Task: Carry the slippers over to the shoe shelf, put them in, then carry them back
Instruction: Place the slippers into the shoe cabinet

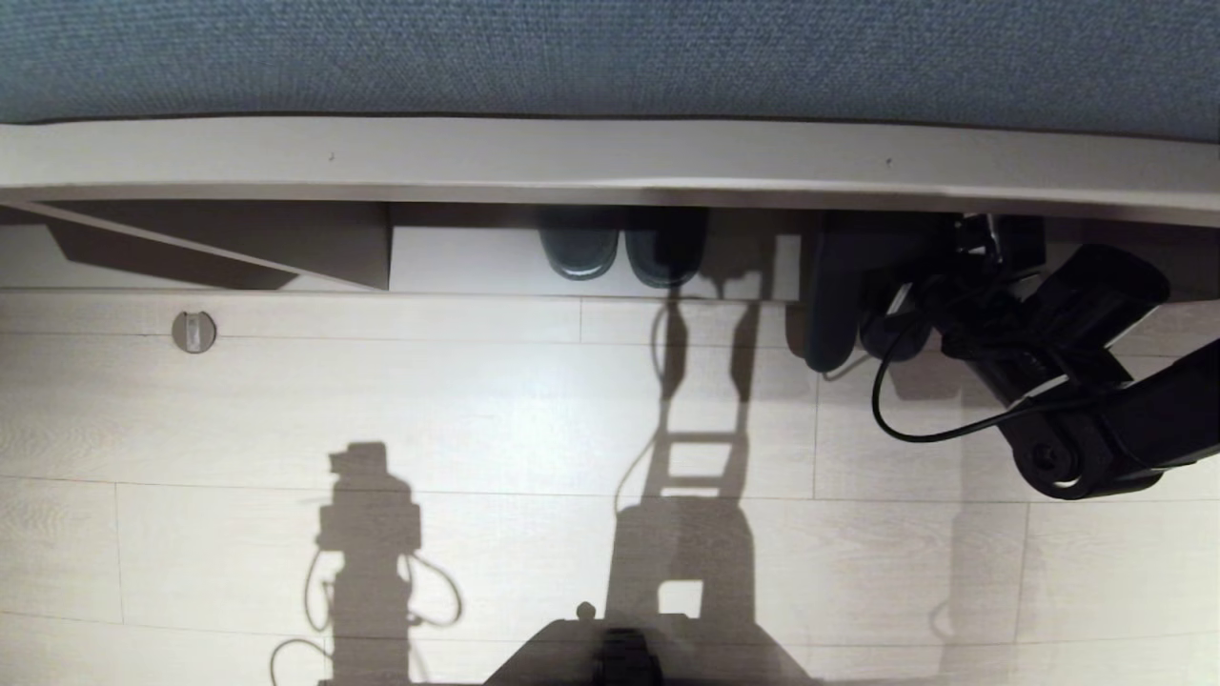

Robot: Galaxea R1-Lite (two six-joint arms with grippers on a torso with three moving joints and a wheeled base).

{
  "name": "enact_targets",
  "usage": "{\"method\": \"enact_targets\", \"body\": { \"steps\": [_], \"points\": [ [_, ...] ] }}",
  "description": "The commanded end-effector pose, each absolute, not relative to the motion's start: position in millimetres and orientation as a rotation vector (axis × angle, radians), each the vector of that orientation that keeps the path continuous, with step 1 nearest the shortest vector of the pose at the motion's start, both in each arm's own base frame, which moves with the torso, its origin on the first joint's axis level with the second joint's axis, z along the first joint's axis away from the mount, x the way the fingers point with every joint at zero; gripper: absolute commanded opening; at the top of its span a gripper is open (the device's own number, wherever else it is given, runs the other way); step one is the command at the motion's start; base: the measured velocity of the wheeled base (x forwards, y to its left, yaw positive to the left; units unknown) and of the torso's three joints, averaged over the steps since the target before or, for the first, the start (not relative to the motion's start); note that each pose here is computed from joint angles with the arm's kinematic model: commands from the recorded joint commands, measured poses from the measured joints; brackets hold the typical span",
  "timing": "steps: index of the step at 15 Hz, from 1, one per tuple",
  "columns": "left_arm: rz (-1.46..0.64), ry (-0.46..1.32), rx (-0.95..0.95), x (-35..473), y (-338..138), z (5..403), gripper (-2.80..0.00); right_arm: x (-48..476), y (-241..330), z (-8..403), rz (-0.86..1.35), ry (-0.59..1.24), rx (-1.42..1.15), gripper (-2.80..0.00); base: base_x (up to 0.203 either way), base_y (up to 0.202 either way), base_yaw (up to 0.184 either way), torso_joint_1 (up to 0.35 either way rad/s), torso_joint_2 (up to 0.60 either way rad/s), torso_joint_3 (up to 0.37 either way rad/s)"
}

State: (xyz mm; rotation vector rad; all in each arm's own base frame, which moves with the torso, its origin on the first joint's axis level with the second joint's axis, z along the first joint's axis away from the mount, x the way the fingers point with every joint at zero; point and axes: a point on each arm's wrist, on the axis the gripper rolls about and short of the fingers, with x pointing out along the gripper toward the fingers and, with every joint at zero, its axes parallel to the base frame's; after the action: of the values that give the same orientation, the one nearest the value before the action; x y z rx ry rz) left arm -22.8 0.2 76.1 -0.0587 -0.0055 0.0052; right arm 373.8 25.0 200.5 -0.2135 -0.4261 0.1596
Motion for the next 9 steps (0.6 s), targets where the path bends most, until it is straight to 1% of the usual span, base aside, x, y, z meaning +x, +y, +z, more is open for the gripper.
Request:
{"method": "enact_targets", "body": {
  "steps": [1, 9],
  "points": [
    [0.006, -0.006, -0.058, -22.8, 0.2, 76.1, -2.80, 374.7, 24.7, 199.2, 0.162, -0.433, -0.215, -2.80, 0.000, 0.000, 0.000, 0.000, 0.00, 0.000],
    [0.006, -0.005, -0.060, -22.8, 0.2, 76.0, -2.80, 381.5, 26.9, 193.4, 0.172, -0.424, -0.215, -2.80, 0.000, 0.000, 0.000, 0.000, 0.00, 0.000]
  ]
}}
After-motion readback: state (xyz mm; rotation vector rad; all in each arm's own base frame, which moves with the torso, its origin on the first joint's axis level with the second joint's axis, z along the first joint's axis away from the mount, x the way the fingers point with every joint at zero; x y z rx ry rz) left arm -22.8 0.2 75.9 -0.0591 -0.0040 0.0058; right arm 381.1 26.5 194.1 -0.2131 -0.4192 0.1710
